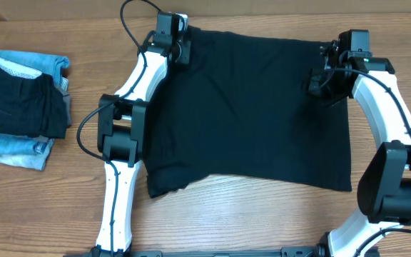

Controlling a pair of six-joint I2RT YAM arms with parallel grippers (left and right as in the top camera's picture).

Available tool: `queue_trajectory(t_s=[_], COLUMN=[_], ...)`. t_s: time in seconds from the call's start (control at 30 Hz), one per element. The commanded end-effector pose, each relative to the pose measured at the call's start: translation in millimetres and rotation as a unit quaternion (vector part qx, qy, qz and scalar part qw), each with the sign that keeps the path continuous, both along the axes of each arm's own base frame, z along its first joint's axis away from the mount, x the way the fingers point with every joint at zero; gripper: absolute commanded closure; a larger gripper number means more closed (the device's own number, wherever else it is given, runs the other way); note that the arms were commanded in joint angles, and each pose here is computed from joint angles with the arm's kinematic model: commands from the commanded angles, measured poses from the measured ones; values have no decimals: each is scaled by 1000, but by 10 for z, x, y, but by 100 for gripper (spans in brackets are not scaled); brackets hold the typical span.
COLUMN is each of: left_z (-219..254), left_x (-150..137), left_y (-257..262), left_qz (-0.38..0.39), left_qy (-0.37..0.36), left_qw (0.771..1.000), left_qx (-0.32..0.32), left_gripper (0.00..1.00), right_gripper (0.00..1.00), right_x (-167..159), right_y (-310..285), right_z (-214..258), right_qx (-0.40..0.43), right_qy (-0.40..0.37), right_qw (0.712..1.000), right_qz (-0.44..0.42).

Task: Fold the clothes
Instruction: 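Grasp the t-shirt's top corners with both grippers to smooth it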

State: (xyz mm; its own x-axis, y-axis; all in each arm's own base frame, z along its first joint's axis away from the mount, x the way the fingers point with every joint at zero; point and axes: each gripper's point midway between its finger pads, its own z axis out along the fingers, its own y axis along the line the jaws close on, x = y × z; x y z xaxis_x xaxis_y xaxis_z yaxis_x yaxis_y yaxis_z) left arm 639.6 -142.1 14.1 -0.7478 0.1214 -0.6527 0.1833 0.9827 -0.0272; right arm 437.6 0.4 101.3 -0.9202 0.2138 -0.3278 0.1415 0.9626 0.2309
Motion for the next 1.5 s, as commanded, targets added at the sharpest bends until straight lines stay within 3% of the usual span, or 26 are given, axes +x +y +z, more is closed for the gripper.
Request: queue_trajectory(t_s=[0.0, 0.2, 0.3, 0.47, 0.67, 0.77, 0.83, 0.93, 1.0, 1.13, 1.43, 1.47], left_z=[-174, -300, 114, 1289, 1591, 1225, 799, 307, 108, 106, 160, 158], left_x=[-173, -687, -650, -488, -37, 170, 197, 136, 128, 173, 363, 357], left_y=[216, 182, 111, -1, -18, -55, -83, -168, -150, -73, 156, 141], left_qz=[7, -10, -13, -9, 4, 2, -15, -42, -58, -67, -43, -45], left_qy=[48, 155, 132, 15, -95, -104, -80, -36, -29, -40, -76, -75], left_qw=[998, 986, 989, 999, 995, 995, 997, 998, 998, 997, 996, 996], left_qx=[48, 68, 63, 37, 6, 0, 5, -16, 5, 27, 27, 22], left_gripper=[85, 96, 96, 96, 69, 51, 47, 49, 48, 50, 65, 67], right_gripper=[96, 96, 95, 95, 93, 92, 92, 92, 91, 90, 88, 96], right_x=[-11, -25, -33, -61, -103, -106, -117, -128, -132, -142, -194, -202], right_y=[-28, -27, -27, -24, -21, -21, -20, -19, -19, -18, -15, -15], right_z=[40, 35, 31, 21, 6, 4, 1, -3, -4, -8, -26, -48], right_qx=[-8, -8, -8, -7, -7, -7, -7, -6, -6, -6, -6, -6], right_qy=[-5, -2, 0, 6, 15, 16, 19, 21, 22, 24, 35, 36], right_qw=[1000, 1000, 1000, 1000, 1000, 1000, 1000, 1000, 1000, 1000, 999, 999], right_qz=[-3, -3, -3, -3, -3, -3, -3, -3, -3, -3, -3, -3])
